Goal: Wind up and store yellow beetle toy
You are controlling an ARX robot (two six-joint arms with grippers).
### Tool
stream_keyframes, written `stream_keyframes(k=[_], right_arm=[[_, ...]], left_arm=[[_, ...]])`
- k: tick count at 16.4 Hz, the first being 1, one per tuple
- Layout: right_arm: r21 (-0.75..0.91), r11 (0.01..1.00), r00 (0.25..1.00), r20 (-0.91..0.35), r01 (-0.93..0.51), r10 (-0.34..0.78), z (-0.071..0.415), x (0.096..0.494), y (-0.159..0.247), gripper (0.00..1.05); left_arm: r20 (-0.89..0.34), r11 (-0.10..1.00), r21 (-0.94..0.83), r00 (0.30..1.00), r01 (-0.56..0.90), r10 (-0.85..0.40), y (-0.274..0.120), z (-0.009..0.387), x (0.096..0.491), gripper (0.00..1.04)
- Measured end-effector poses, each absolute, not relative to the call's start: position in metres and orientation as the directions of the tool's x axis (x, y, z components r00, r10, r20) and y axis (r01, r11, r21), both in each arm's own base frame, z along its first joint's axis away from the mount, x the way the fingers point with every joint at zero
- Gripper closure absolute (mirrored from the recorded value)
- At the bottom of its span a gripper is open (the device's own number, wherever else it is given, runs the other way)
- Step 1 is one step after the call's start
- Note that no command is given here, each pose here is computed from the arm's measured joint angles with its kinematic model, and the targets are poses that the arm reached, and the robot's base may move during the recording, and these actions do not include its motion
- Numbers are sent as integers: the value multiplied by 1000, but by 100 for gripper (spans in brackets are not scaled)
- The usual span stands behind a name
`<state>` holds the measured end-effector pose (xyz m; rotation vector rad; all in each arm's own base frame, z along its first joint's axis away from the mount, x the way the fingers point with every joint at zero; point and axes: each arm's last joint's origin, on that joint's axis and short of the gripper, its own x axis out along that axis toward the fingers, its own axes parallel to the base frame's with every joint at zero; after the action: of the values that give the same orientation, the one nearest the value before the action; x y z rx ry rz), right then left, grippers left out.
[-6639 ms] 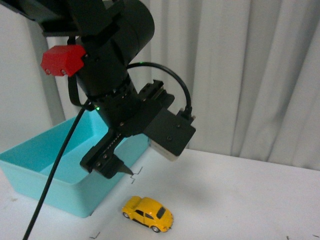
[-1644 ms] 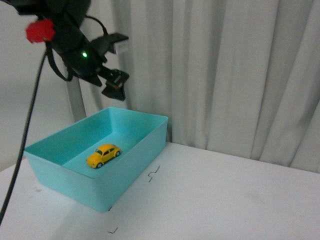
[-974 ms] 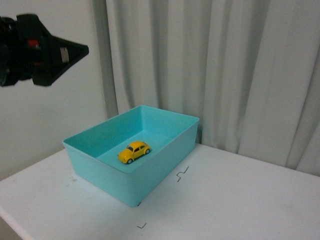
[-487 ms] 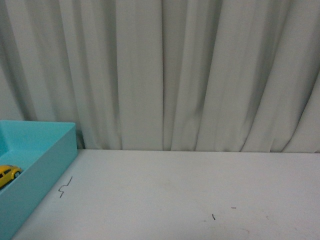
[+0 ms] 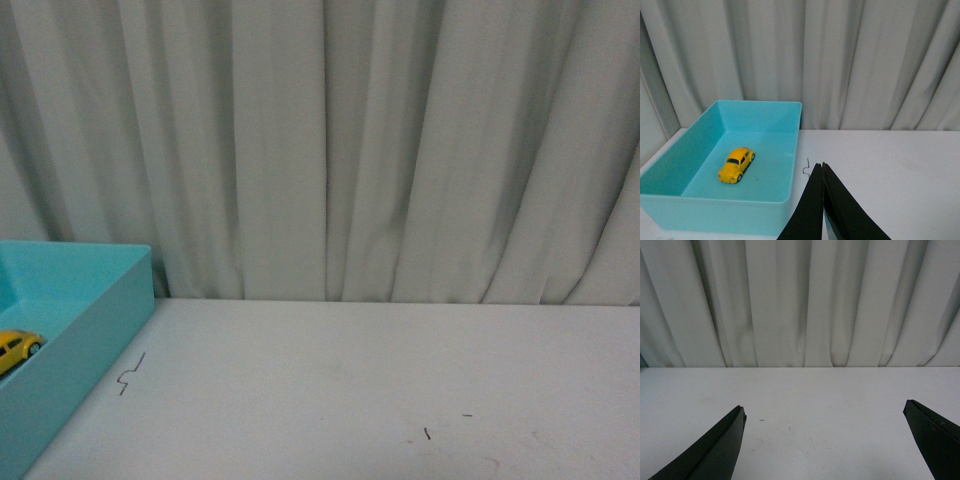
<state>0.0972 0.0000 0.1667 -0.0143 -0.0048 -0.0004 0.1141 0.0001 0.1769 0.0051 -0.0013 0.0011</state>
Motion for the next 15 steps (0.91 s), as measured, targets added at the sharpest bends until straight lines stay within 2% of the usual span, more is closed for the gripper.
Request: stream_keyframes(k=[5,6,7,12,13,15], right_arm=[[-14,1000,1000,5,0,0,167,97,0,7],[-14,1000,1000,5,0,0,167,97,0,7],[-14,1000,1000,5,1,-1,167,97,0,7],[-14,1000,1000,5,0,0,167,97,0,7],[-14,1000,1000,5,0,0,167,97,0,7],[-14,1000,1000,5,0,0,167,97,0,7]], left_arm=[[9,1000,5,1000,-1,1,0,169,108,103],[-47,1000,5,999,1,-1,0,163,102,103],[16,1000,4,1000,0,0,0,168,97,103],[4,1000,4,1000,-1,1,0,166,97,103],[4,1000,3,1000,-1,1,0,166,97,96],[4,1000,3,1000,-1,1,0,166,97,70]])
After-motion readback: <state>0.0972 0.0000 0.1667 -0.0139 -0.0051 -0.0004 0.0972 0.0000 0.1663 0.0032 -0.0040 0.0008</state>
